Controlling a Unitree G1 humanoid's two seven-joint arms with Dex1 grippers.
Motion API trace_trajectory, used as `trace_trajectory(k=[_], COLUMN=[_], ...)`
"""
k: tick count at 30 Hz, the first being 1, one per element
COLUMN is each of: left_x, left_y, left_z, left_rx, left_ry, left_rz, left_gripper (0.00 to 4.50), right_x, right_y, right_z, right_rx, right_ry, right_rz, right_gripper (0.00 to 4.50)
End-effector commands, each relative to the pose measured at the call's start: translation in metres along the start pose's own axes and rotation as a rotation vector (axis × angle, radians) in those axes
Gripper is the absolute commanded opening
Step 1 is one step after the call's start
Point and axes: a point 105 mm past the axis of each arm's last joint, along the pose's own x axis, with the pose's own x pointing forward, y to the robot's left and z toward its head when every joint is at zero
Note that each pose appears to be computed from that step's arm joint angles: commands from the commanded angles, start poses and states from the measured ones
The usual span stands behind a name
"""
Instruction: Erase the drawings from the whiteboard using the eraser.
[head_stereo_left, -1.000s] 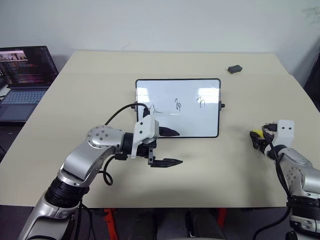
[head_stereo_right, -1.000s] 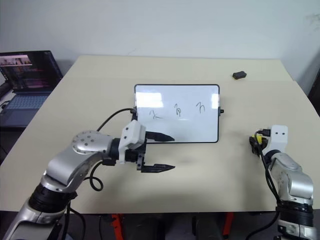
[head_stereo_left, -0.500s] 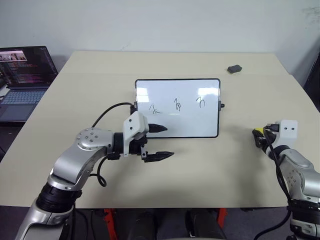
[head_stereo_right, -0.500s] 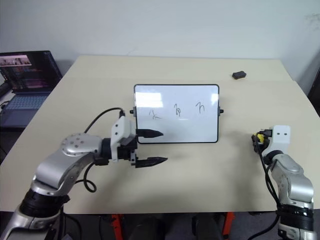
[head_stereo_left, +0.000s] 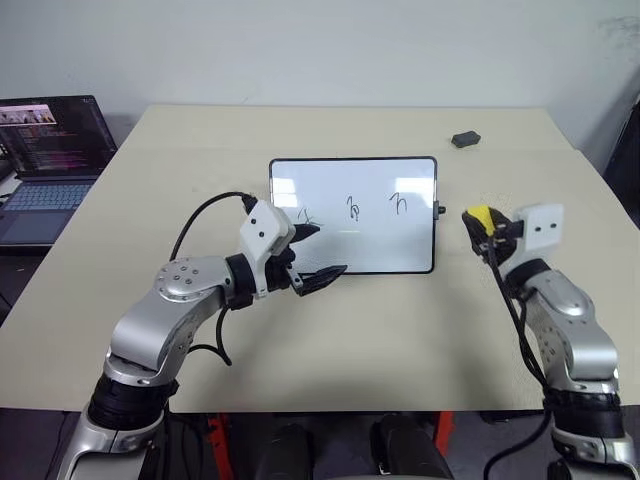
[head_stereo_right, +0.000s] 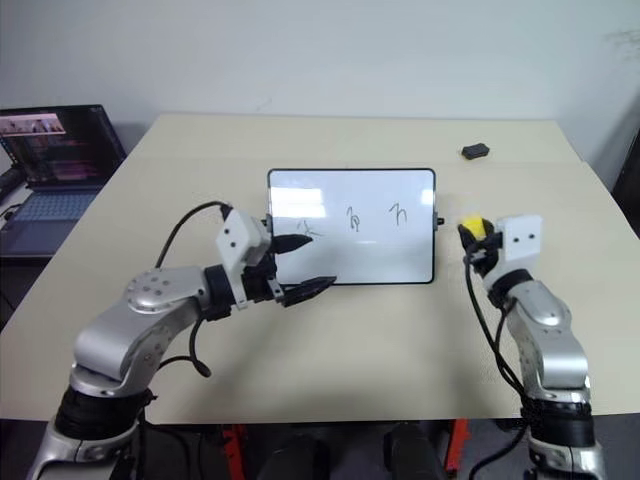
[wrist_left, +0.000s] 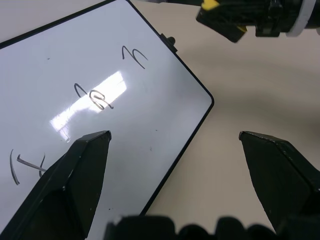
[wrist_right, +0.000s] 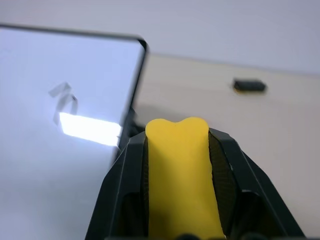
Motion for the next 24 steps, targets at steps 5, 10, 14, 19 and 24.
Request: trace_trajectory(k=[5,10,14,19,24], left_x=[0.015,0.028,0.032,0.025,0.02], left_y=[0.008,0.002,0.001,0.012,0.016], left_z=[0.023,0.024,0.019,0.015,0.016], left_rx=[0.018,0.01,-0.011,-0.012,-0.008], left_ry=[-0.04,-0.033,-0.008,0.025,0.035], left_rz=[0.056,0.036,0.051,0.109,0.138], left_gripper=[4.5,4.5,4.5,4.5,4.5], right_x=[0.023,0.031,0.037,0.05,0.068], right_y=[0.01,0.023,0.038,0.053,0.067], right_z=[0.031,0.042,0.047,0.043,0.023], right_rx=[-0.041,-0.07,-0.108,-0.128,-0.162], right_ry=[-0.152,-0.206,-0.238,-0.253,-0.186], right_rz=[0.017,0.041,0.071,0.087,0.113], right_gripper=[1.28,1.28,1.28,1.28,1.28])
